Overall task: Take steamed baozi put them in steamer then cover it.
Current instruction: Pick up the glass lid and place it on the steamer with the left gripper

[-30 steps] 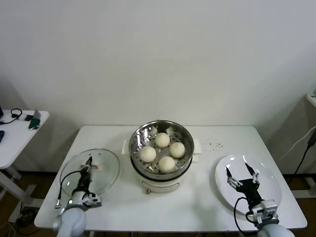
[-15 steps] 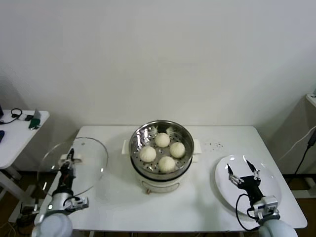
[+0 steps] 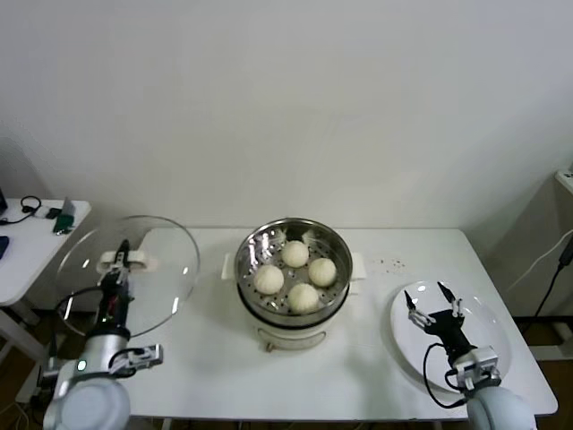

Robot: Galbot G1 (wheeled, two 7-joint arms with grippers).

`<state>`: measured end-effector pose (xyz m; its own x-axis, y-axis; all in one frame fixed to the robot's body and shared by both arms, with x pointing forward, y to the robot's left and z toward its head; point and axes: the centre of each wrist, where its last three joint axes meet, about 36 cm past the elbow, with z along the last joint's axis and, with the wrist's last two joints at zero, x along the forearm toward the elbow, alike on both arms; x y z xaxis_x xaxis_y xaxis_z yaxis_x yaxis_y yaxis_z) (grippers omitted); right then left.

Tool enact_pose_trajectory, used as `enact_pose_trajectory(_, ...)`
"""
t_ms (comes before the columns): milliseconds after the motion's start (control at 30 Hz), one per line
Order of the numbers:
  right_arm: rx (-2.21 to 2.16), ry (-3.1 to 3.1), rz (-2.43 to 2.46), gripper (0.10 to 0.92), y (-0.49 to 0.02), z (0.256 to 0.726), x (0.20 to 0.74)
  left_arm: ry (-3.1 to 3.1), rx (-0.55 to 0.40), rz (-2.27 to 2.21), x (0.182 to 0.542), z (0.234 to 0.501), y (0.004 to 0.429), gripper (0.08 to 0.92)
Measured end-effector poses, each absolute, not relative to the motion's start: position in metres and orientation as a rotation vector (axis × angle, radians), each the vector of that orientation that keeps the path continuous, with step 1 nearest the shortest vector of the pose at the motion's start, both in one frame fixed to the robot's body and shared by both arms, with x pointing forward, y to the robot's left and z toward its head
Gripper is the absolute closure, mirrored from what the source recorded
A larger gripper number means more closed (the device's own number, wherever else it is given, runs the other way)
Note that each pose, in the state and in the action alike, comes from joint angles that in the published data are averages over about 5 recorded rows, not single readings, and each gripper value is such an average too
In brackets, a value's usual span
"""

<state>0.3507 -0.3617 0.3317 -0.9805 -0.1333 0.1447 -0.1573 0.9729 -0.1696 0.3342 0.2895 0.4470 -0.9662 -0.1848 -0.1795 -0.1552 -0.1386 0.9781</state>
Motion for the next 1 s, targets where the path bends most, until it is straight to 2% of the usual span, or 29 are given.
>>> enact_pose_trajectory(133,0.217,-2.995,0.278,0.2,-0.362,0.327,0.354,-2.117,0.382,-2.301,0.352,0.462,0.262,0.85)
enact_pose_trajectory(333,0.2,-2.997,0.282,0.2,-0.364,0.319,0.354,-2.199,0.297,-2.263,0.38,0.471,0.214,0.85)
enact_pose_trajectory(700,0.163,-2.999,0.292,0.2,-0.372,0.314,0.35,-2.245,0.105,-2.235,0.408,0.462,0.127,0.85)
enact_pose_trajectory(1000,0.138,-2.998,0.291,0.2,-0.378,0.309,0.346,-2.274,0.037,-2.229,0.416,0.456,0.078,0.85)
